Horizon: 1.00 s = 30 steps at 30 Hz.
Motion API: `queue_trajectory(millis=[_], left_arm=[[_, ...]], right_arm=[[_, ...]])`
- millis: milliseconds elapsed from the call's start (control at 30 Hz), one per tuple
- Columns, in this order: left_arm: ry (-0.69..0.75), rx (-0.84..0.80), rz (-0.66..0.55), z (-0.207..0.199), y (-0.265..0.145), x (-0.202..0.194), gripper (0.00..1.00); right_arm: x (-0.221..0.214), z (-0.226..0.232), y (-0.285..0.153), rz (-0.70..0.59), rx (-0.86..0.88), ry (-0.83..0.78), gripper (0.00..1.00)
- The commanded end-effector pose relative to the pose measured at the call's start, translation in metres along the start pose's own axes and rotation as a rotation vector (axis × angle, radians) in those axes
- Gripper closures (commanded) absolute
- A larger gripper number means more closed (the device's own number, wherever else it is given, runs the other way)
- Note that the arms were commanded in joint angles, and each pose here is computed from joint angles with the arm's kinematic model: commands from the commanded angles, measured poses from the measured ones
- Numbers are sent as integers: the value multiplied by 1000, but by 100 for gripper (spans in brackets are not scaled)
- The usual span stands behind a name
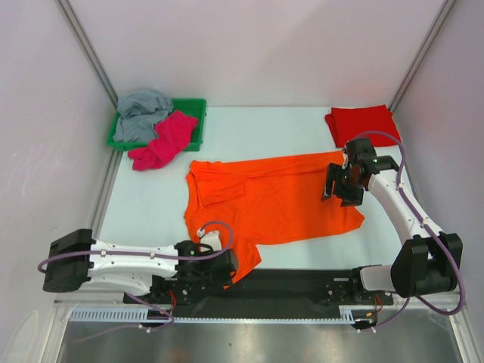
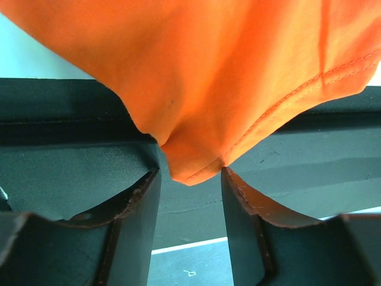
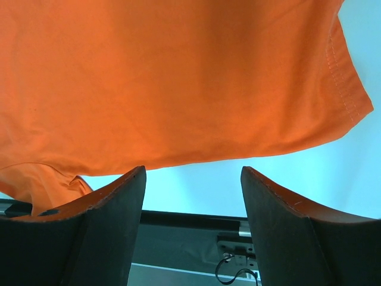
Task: Fold and stack the t-shirts
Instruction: Fold the tshirt
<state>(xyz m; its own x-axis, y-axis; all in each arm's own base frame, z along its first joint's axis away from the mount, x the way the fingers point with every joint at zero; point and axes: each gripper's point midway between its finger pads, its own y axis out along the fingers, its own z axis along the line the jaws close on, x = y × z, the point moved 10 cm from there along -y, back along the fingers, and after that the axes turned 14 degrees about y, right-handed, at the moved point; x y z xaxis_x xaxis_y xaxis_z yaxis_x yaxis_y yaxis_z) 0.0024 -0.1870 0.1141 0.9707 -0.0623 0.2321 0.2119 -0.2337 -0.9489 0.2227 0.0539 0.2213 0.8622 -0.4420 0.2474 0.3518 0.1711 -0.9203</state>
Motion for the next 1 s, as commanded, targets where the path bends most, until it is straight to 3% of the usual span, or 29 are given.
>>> queue_trajectory(millis=[0,533,600,633,733,967], left_arm=[[-16,-8,-8,-3,2,-1,51],[-12,-22,-44,-4,4,5,63],[-10,-27,-49,-3,2,6,75],[-13,-32,-60,-3,1,9,87],[2,-28,-121,-3,-11,20,99],[72,-9,-237,1,-47,66,100]], right_arm=[[2,1,-6,-29,34,-13,29],[0,0,-8,-29,34,-14,29],[-1,0,-7,-26,32,-14,29],[-1,-1,-8,-27,28,-12,29],[0,-4,-6,-30,1,-2,29],[11,-21,8,10,-62,88,36]])
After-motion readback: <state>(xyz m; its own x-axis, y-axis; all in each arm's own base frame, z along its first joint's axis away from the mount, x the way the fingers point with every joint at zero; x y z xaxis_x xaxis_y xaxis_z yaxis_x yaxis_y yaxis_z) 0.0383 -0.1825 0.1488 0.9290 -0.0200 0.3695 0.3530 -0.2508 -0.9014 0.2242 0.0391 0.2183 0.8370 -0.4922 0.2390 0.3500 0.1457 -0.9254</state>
